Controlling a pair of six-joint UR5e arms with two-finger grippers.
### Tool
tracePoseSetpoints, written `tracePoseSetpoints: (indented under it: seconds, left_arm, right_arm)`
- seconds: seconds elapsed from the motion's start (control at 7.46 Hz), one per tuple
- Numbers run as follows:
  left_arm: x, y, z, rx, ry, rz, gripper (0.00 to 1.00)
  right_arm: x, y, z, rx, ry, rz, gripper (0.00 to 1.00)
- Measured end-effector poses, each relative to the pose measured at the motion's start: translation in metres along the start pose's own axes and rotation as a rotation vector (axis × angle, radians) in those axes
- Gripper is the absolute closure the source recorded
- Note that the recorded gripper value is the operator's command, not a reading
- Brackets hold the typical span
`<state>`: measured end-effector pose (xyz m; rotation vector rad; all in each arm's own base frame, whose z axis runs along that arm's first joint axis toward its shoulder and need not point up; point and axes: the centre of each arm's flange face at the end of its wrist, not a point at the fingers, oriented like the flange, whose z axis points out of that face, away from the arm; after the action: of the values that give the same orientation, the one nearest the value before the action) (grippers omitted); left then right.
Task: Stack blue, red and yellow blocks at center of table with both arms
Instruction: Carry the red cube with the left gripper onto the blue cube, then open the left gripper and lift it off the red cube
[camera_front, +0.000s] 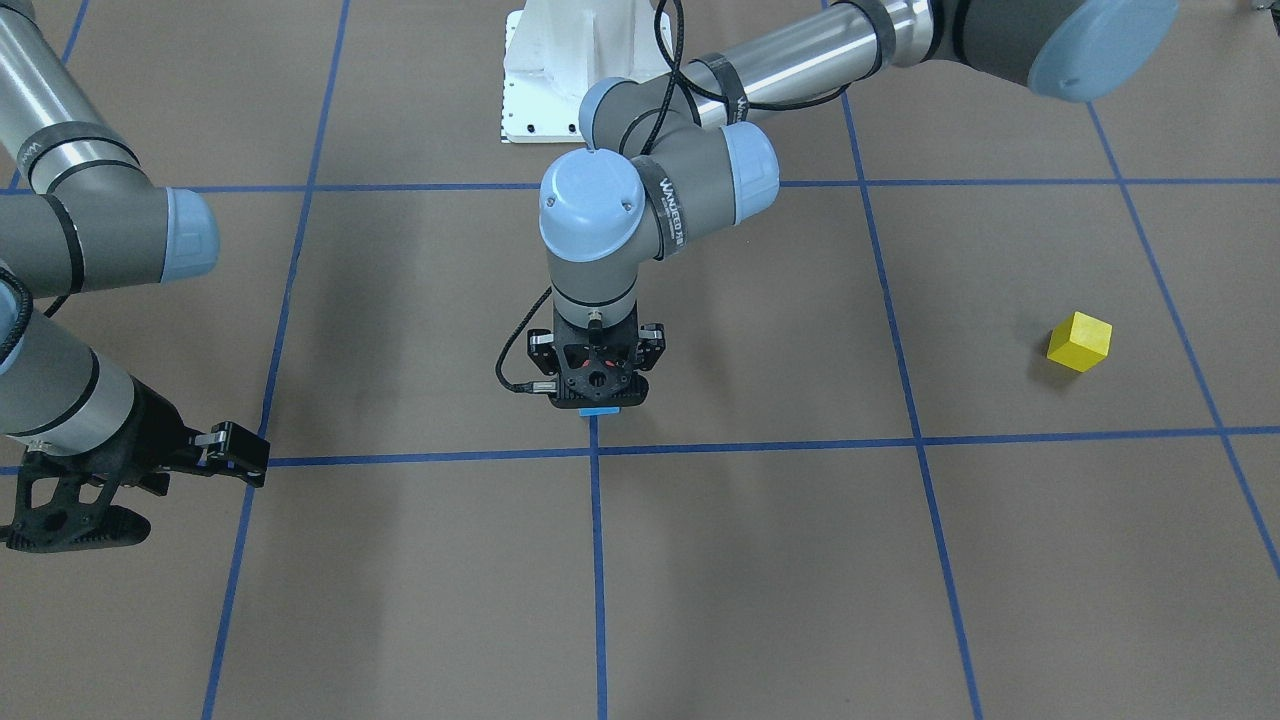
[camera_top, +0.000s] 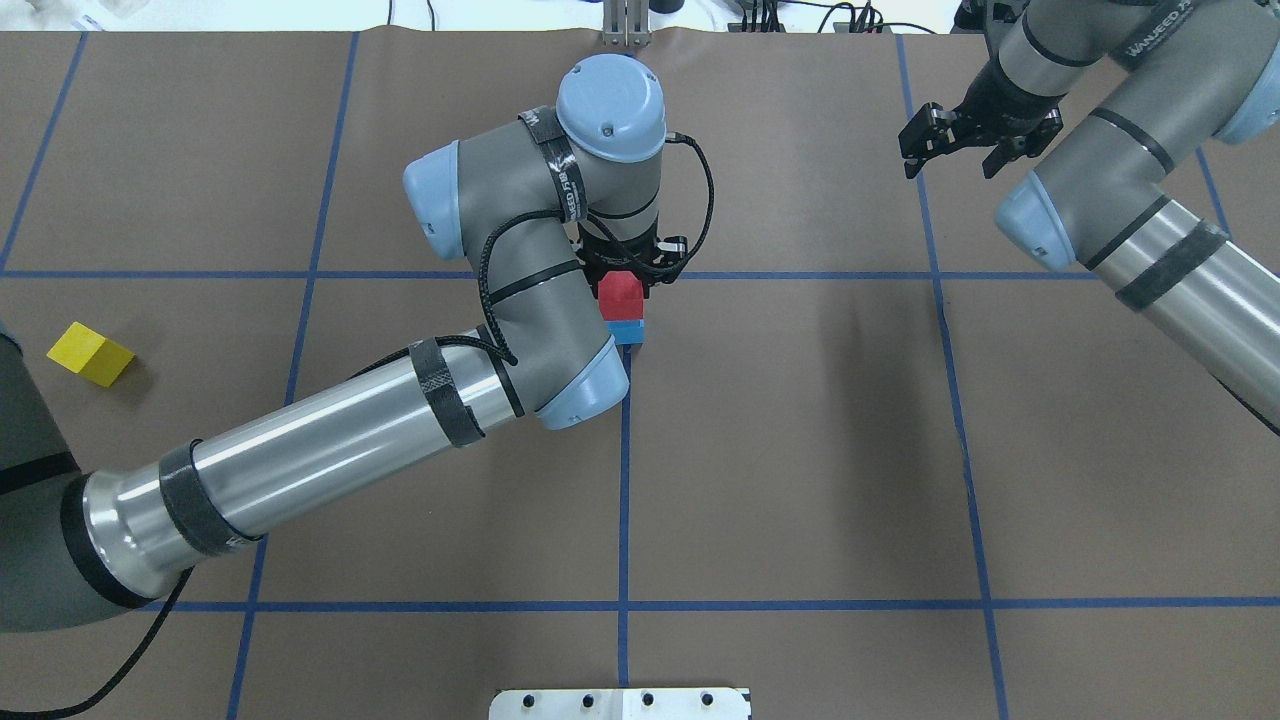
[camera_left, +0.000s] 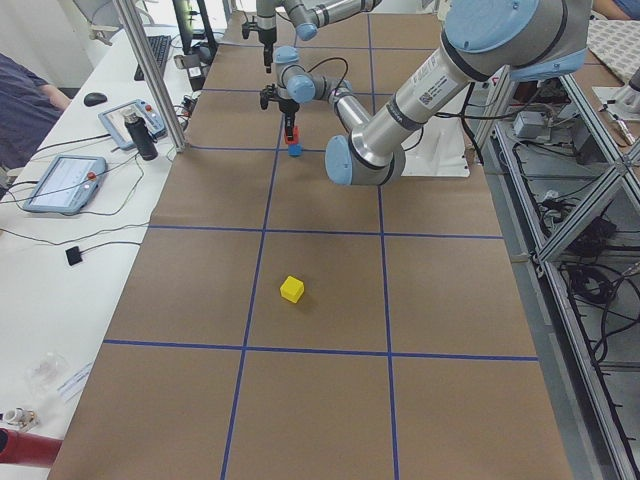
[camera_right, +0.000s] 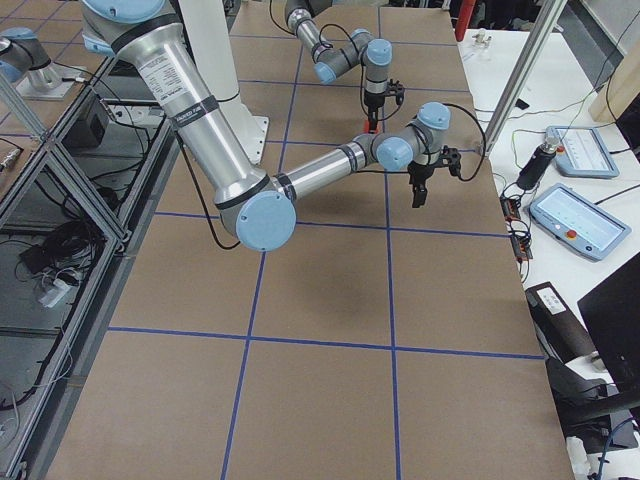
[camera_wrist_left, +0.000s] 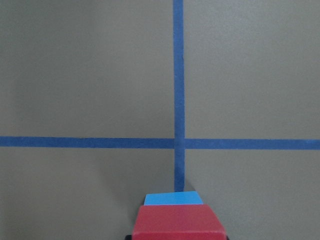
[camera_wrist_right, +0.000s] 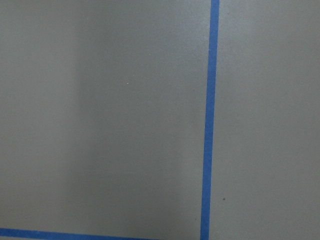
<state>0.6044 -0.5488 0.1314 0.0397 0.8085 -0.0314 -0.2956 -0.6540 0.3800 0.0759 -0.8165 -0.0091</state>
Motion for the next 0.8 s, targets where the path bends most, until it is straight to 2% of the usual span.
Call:
tracePoseSetpoints:
  seconds: [0.54, 0.8]
  left_arm:
    - [-0.004, 0.000, 0.002, 0.001, -0.002, 0.003, 0.00]
    - [-0.007, -0.004, -0.019, 0.015, 0.014, 0.000, 0.00]
  right_arm:
    - [0.001, 0.000, 0.001, -0.001, 0.001, 0.001, 0.01]
    - [0.002, 0.001, 0.001, -0.003, 0.001, 0.000, 0.01]
